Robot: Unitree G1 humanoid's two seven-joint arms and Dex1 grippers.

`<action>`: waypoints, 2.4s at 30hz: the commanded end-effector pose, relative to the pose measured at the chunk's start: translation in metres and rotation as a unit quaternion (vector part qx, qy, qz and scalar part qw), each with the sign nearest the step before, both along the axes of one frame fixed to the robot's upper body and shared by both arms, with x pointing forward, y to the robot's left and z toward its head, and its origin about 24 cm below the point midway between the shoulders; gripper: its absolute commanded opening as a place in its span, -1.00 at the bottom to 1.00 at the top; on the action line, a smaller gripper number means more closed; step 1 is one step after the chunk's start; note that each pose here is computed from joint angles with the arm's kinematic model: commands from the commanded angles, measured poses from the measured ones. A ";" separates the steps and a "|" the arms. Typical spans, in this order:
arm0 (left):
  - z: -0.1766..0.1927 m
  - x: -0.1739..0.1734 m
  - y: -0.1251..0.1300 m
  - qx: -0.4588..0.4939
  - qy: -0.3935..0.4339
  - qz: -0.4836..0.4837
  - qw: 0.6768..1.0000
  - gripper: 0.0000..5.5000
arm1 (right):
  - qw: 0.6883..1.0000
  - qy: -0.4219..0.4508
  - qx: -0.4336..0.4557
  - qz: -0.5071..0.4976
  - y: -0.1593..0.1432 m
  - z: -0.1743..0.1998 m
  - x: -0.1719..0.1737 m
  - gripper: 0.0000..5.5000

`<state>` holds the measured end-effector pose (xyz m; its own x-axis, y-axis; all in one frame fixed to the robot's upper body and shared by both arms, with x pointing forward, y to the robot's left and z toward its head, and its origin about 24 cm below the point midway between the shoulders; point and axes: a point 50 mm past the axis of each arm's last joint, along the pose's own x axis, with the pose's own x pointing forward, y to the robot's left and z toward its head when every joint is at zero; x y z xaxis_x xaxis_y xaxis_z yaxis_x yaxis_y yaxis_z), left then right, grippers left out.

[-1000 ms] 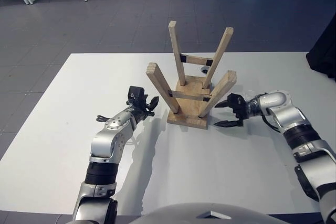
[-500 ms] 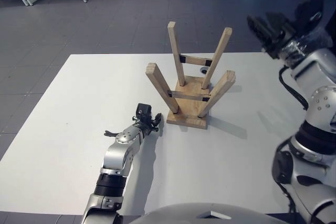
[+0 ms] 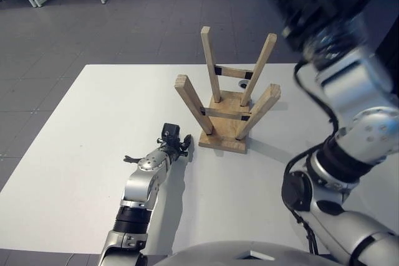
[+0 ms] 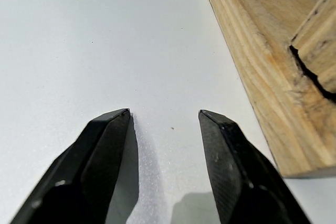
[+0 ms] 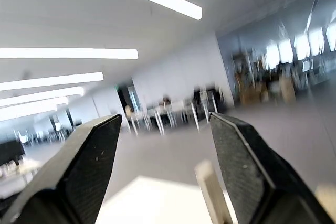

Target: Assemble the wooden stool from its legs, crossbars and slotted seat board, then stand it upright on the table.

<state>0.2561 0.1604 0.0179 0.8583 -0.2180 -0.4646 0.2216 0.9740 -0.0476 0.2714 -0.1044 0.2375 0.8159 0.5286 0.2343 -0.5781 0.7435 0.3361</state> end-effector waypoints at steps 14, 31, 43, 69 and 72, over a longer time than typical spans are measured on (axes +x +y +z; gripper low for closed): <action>-0.015 -0.014 0.004 -0.005 0.040 0.022 0.999 -0.12 | 0.989 -0.066 -0.073 -0.106 -0.043 0.012 0.009 0.11; 0.004 0.004 0.047 0.022 0.003 0.077 0.997 -0.12 | 0.974 -0.082 -0.189 0.091 0.045 -0.047 -0.035 0.11; 0.073 0.011 0.070 -0.013 -0.129 -0.065 0.989 -0.12 | 0.965 -0.045 -0.120 0.228 0.032 -0.040 -0.046 0.11; 0.169 0.072 0.072 0.006 -0.097 -0.485 0.869 0.28 | 0.845 0.049 -0.458 0.270 -0.100 -0.039 -0.013 0.09; 0.167 0.075 0.067 0.006 -0.104 -0.488 0.866 0.28 | 0.847 0.032 -0.449 0.283 -0.089 -0.037 -0.009 0.09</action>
<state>0.3280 0.2325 0.1806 0.3351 -0.8817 -0.3322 0.9411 0.3304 0.0726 0.2590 -0.2012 0.1962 0.3830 0.7632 -0.5204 -0.9217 0.3535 -0.1599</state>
